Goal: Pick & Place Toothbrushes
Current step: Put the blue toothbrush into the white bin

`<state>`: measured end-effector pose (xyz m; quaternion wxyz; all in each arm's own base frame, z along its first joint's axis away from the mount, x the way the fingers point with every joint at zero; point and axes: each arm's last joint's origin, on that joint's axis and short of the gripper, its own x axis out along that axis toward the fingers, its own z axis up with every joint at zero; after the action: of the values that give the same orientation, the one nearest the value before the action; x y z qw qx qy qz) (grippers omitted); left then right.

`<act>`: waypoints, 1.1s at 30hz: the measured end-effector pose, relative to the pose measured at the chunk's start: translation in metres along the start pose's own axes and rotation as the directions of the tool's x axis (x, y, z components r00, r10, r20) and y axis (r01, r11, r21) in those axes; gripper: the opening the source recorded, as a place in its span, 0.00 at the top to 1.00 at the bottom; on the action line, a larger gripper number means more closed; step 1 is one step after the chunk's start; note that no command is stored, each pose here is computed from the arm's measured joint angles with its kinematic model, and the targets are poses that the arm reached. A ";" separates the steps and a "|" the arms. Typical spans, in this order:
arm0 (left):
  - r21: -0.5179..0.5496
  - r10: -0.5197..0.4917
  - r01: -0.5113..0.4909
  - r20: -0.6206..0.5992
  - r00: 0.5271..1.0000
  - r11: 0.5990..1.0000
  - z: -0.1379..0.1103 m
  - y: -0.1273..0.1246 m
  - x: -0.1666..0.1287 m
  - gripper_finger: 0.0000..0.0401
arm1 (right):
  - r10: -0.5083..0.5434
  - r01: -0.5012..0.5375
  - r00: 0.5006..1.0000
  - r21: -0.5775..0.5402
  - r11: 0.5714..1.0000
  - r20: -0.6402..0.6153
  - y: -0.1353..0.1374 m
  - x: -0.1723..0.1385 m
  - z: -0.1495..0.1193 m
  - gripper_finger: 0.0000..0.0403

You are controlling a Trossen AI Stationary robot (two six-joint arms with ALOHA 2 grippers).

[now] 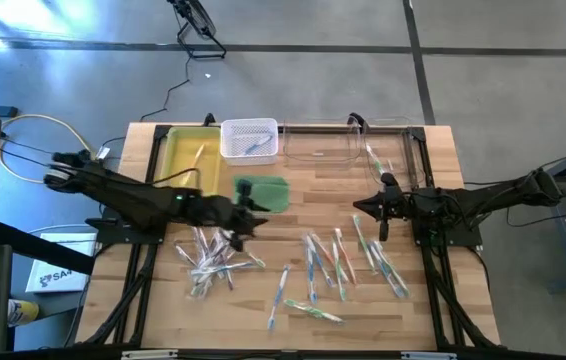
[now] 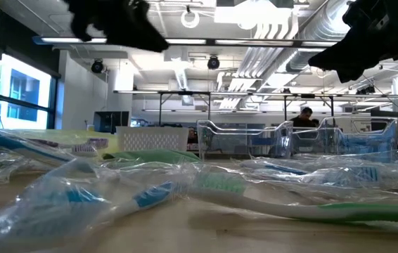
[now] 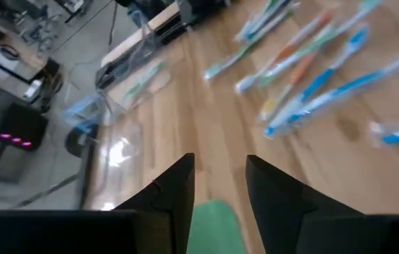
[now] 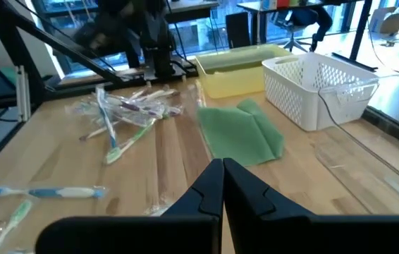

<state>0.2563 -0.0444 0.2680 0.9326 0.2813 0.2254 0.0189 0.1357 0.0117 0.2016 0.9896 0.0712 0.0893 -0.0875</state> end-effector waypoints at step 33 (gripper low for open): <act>-0.521 -0.168 0.275 0.244 0.955 0.808 -0.028 -0.006 -0.040 0.69 | -0.004 0.004 1.000 -0.005 1.000 0.015 0.000 0.000 0.001 0.99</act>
<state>0.2080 -0.0418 0.2607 0.9863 -0.0264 0.1537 -0.0529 0.1360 0.0115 0.2030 0.9902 0.0679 0.0823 -0.0897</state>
